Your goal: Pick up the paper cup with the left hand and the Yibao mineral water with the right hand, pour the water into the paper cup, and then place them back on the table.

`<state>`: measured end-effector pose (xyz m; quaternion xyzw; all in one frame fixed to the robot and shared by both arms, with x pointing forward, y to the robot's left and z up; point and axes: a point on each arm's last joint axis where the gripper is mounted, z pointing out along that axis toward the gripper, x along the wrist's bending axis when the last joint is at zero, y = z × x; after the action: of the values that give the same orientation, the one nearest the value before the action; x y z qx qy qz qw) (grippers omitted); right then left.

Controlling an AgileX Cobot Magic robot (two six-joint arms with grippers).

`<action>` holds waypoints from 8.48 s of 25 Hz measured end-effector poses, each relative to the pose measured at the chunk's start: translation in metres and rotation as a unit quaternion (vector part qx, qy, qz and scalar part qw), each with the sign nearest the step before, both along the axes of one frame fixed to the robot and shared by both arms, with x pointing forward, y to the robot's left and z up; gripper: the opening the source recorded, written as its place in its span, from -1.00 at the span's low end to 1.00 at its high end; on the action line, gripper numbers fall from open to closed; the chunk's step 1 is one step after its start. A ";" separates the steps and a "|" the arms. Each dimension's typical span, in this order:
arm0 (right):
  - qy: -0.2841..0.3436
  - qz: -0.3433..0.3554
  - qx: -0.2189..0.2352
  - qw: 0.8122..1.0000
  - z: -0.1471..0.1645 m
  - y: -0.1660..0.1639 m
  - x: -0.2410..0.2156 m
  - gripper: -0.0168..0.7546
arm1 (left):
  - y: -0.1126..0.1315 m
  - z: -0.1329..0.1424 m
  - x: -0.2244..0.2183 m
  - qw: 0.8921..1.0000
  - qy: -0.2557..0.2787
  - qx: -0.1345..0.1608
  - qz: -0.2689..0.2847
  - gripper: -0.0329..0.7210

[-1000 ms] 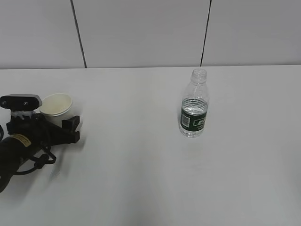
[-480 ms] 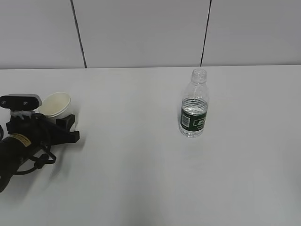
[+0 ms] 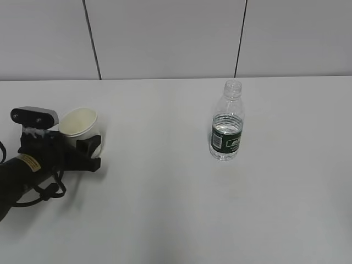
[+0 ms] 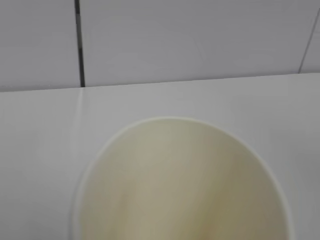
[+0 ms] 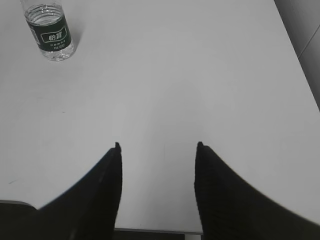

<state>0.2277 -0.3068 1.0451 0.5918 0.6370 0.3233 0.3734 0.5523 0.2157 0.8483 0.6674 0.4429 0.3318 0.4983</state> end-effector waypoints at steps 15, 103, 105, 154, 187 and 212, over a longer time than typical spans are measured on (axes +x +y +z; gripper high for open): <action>0.000 0.000 0.000 1.000 0.000 0.000 0.000 0.04 | -0.003 0.079 -0.003 0.998 -0.055 0.018 -0.026 0.25; -0.027 0.129 -0.005 0.991 0.045 0.028 0.126 0.04 | -0.012 0.162 -0.051 0.984 0.079 0.053 -0.153 0.16; -0.022 0.160 -0.010 0.987 0.042 0.035 0.137 0.04 | -0.012 0.162 -0.051 0.984 0.080 0.053 -0.153 0.16; 0.040 0.353 0.022 0.934 -0.082 0.101 0.321 0.58 | -0.010 0.160 -0.050 0.985 0.083 0.061 -0.140 0.14; 0.034 0.366 0.005 0.930 -0.015 0.083 0.282 0.58 | -0.010 0.160 -0.050 0.985 0.084 0.062 -0.139 0.11; 0.019 0.390 0.046 0.920 -0.032 0.074 0.319 0.58 | -0.010 0.160 -0.049 0.985 0.084 0.062 -0.138 0.11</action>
<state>0.5468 -0.2323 1.0134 0.3195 0.8084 0.4612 0.1779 0.5029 0.2060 1.0085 0.7773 0.3652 0.2296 0.4579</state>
